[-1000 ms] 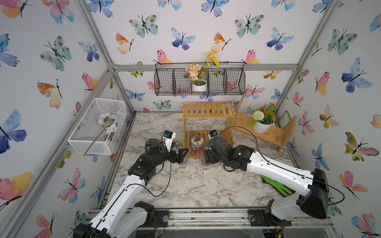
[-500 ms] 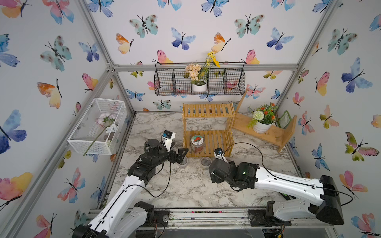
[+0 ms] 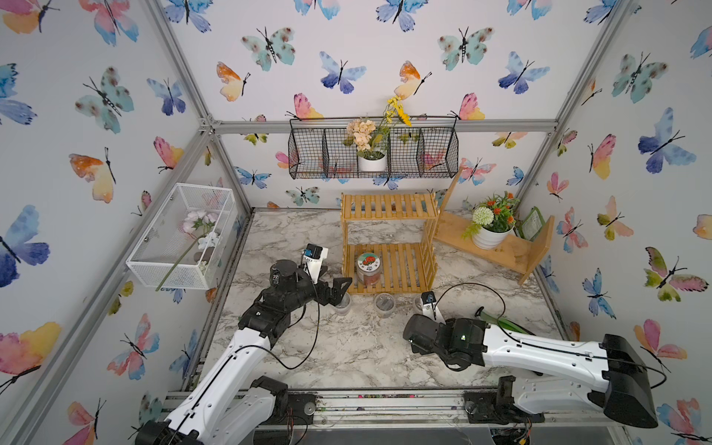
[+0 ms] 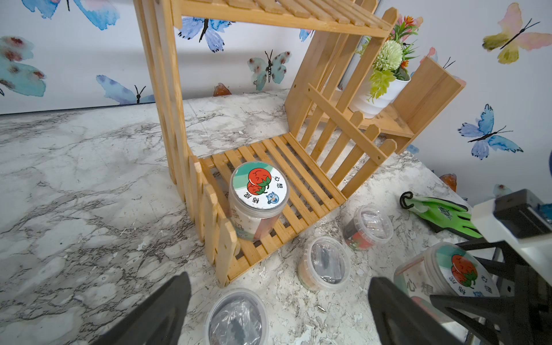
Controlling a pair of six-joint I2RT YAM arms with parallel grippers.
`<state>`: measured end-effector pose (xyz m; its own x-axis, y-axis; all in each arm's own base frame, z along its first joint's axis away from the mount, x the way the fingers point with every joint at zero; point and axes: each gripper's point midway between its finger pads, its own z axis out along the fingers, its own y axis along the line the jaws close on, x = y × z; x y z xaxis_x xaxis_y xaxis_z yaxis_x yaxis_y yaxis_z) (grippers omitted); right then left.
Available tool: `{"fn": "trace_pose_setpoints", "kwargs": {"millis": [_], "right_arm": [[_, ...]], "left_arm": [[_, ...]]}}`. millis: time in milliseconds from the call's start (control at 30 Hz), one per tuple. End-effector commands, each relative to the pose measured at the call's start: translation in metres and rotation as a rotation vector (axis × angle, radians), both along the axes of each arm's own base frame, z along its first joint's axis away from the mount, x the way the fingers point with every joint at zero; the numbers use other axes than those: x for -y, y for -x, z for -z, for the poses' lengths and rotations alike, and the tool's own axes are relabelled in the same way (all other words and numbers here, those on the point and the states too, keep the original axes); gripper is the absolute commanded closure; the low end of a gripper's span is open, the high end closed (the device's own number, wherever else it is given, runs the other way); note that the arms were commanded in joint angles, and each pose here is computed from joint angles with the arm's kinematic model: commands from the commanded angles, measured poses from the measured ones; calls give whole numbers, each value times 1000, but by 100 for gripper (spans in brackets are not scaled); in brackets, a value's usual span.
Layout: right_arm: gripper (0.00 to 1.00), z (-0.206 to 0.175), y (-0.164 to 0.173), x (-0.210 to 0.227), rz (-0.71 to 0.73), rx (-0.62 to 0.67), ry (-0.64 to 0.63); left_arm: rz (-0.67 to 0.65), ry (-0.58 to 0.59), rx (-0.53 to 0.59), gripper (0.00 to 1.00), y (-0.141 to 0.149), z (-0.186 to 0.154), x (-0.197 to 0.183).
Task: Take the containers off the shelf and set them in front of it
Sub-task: Place the container at the center of the board.
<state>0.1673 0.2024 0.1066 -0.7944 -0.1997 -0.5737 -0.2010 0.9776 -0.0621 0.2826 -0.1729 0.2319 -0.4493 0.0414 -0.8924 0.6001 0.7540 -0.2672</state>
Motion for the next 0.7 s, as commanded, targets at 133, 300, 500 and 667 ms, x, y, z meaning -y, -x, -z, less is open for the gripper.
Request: {"fn": "trace_pose_setpoints", "kwargs": {"millis": [133,300,500,667], "right_arm": [[31,-2,-14,4,73,103,-14],[30,3,-17,2,87,116,-15],[29,13,-17,7,100,129,-16],[28,21,-18,11,110,135,-6]], "left_arm": [[47,-2,10,1,4,-4,7],[48,-5,10,1,4,-5,8],[51,-7,10,1,4,-5,8],[52,-7,10,1,4,-5,9]]}}
